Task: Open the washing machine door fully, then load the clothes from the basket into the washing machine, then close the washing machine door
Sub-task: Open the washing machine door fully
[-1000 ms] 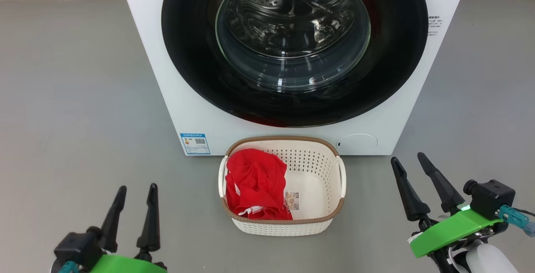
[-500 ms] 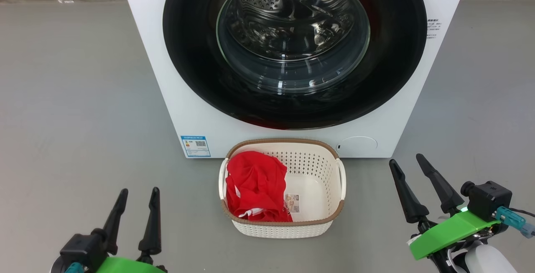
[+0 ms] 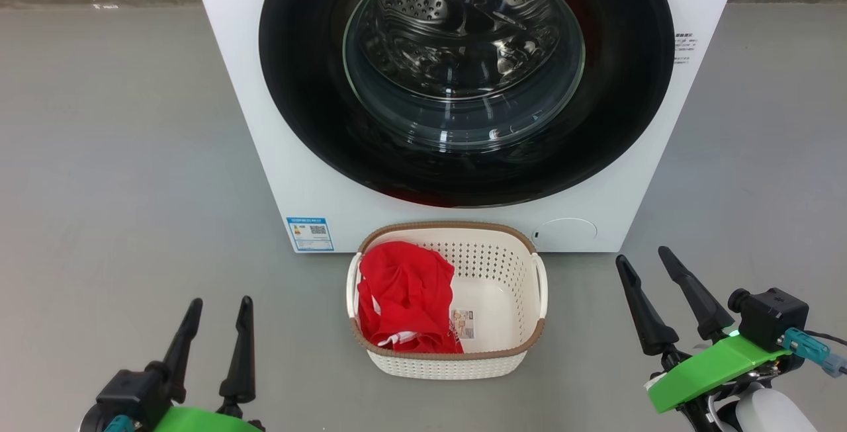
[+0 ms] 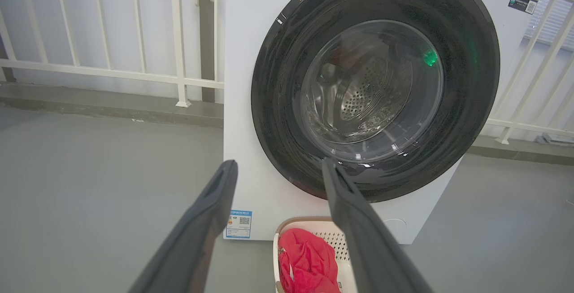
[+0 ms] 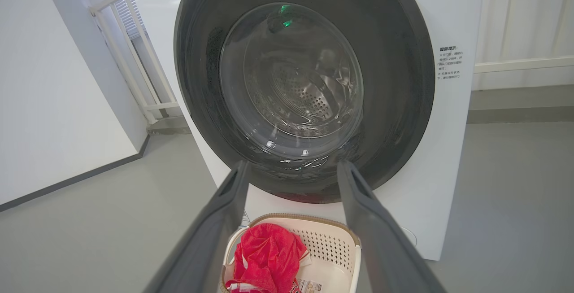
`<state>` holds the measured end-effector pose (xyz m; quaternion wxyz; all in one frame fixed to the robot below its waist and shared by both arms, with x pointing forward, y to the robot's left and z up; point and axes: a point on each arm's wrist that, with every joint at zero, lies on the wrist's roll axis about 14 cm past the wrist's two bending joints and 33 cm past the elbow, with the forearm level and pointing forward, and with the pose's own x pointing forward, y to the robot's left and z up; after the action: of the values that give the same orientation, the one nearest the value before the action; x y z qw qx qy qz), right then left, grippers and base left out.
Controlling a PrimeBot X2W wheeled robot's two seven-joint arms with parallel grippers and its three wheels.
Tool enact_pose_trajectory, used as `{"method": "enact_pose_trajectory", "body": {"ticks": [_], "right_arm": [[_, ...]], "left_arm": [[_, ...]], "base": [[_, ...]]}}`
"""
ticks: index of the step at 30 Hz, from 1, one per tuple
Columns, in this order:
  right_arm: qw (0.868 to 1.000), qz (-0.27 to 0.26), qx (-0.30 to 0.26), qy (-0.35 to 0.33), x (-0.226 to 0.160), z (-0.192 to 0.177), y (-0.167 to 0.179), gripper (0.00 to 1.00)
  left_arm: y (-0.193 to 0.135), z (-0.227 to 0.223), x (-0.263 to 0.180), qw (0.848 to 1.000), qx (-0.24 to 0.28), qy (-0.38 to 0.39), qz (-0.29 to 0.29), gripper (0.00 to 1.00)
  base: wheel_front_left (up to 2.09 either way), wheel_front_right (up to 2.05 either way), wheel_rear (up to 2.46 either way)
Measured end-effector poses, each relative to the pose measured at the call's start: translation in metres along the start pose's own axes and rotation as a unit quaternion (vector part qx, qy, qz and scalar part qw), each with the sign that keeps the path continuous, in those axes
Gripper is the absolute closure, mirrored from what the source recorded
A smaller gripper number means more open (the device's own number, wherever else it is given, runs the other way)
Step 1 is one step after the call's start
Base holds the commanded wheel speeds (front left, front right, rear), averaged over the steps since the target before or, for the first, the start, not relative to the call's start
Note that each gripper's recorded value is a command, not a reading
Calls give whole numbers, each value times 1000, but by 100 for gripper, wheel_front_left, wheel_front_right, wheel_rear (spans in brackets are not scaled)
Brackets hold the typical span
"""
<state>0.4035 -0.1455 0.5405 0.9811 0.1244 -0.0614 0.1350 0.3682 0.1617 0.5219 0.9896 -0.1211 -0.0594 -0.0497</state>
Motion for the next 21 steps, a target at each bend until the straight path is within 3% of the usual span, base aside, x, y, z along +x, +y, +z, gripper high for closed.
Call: {"method": "enact_pose_trajectory", "body": {"ticks": [21], "right_arm": [[1000,-2,-2,5,-1,-3,-2,0]], "left_arm": [[3,-1,0,1000,0,2,4,0]], "base": [[0,0,0]]}}
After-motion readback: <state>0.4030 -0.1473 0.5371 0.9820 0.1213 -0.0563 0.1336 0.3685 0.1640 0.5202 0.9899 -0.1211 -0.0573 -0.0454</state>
